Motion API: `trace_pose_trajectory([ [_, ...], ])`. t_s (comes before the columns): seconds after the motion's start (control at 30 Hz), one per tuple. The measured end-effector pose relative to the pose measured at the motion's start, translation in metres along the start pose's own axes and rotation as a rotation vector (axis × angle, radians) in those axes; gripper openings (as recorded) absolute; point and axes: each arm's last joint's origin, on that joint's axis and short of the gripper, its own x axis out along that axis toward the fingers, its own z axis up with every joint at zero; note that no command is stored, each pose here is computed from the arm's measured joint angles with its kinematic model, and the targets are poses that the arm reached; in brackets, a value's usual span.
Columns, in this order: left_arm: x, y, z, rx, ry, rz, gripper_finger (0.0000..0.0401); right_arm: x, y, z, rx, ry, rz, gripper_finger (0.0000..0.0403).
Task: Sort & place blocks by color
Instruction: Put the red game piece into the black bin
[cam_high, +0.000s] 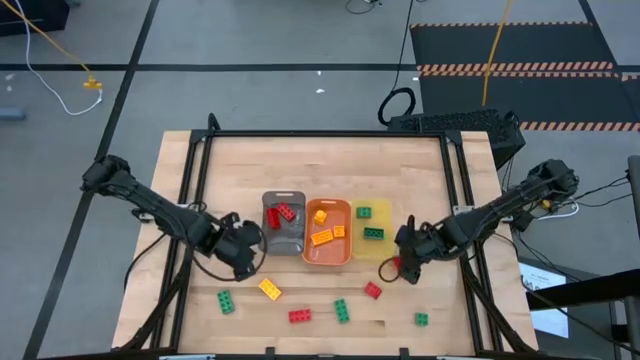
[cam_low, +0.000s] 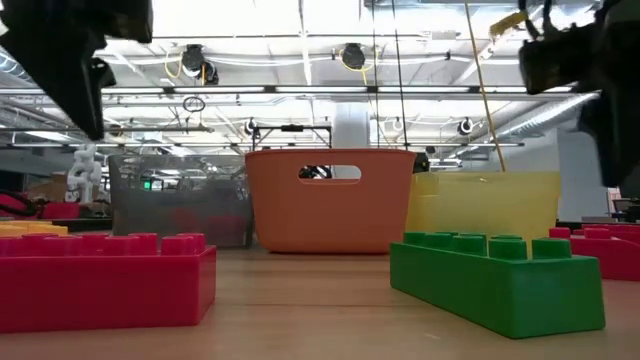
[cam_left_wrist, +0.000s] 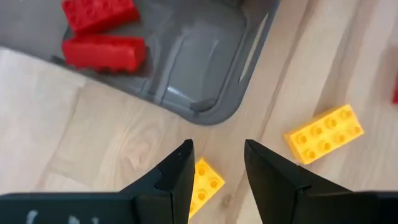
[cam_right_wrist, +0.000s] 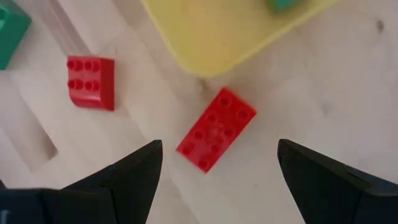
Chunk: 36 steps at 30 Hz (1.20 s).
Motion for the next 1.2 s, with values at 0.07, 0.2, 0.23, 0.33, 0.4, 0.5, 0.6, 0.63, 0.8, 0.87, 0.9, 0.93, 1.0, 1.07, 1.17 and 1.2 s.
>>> trace_pose_trajectory([
  [0.07, 0.001, -0.002, -0.004, -0.007, 0.021, 0.016, 0.0143, 0.002, 0.004, -0.006, 0.019, 0.010, -0.006, 0.0306],
  [0.2, 0.000, -0.008, -0.009, 0.007, 0.018, -0.001, 0.0143, 0.014, 0.013, -0.016, 0.026, 0.020, -0.043, 0.0306],
  [0.23, 0.000, -0.008, -0.009, 0.009, 0.015, -0.004, 0.0143, 0.019, 0.015, -0.017, 0.032, 0.025, -0.052, 0.0306],
  [0.33, -0.001, -0.009, -0.009, 0.015, 0.003, -0.003, 0.0143, 0.032, 0.018, -0.018, 0.061, 0.042, -0.097, 0.0306],
  [0.4, -0.001, -0.009, -0.009, 0.023, -0.002, 0.000, 0.0143, 0.039, 0.018, -0.018, 0.086, 0.053, -0.132, 0.0306],
  [0.5, -0.001, -0.009, -0.009, 0.045, -0.003, 0.000, 0.0143, 0.043, 0.018, -0.016, 0.133, 0.052, -0.141, 0.0306],
  [0.6, -0.001, -0.009, -0.009, 0.054, -0.004, -0.001, 0.0143, 0.043, 0.019, -0.015, 0.208, 0.023, -0.142, 0.0306],
  [0.63, -0.001, -0.009, -0.008, 0.057, -0.009, -0.002, 0.0143, 0.043, 0.018, -0.015, 0.233, 0.001, -0.150, 0.0306],
  [0.8, -0.001, -0.013, -0.004, 0.062, -0.063, -0.027, 0.0143, 0.046, 0.012, -0.015, 0.338, -0.062, -0.192, 0.0306],
  [0.87, -0.001, -0.014, -0.004, 0.070, -0.072, -0.037, 0.0143, 0.049, 0.008, -0.018, 0.367, -0.058, -0.205, 0.0306],
  [0.9, -0.001, -0.015, -0.004, 0.074, -0.075, -0.041, 0.0143, 0.051, 0.005, -0.020, 0.378, -0.046, -0.212, 0.0306],
  [0.93, -0.001, -0.015, -0.004, 0.079, -0.078, -0.045, 0.0143, 0.054, 0.002, -0.021, 0.384, -0.032, -0.219, 0.0306],
  [1.0, -0.001, -0.016, -0.004, 0.084, -0.080, -0.048, 0.0143, 0.058, -0.003, -0.024, 0.387, -0.014, -0.224, 0.0306],
  [1.07, -0.001, -0.016, -0.004, 0.087, -0.080, -0.047, 0.0143, 0.062, -0.009, -0.028, 0.375, 0.001, -0.251, 0.0306],
  [1.17, -0.001, -0.016, -0.004, 0.088, -0.080, -0.047, 0.0143, 0.066, -0.015, -0.032, 0.335, 0.020, -0.279, 0.0295],
  [1.2, -0.001, -0.016, -0.004, 0.089, -0.080, -0.047, 0.0143, 0.066, -0.016, -0.033, 0.318, 0.024, -0.287, 0.0287],
])
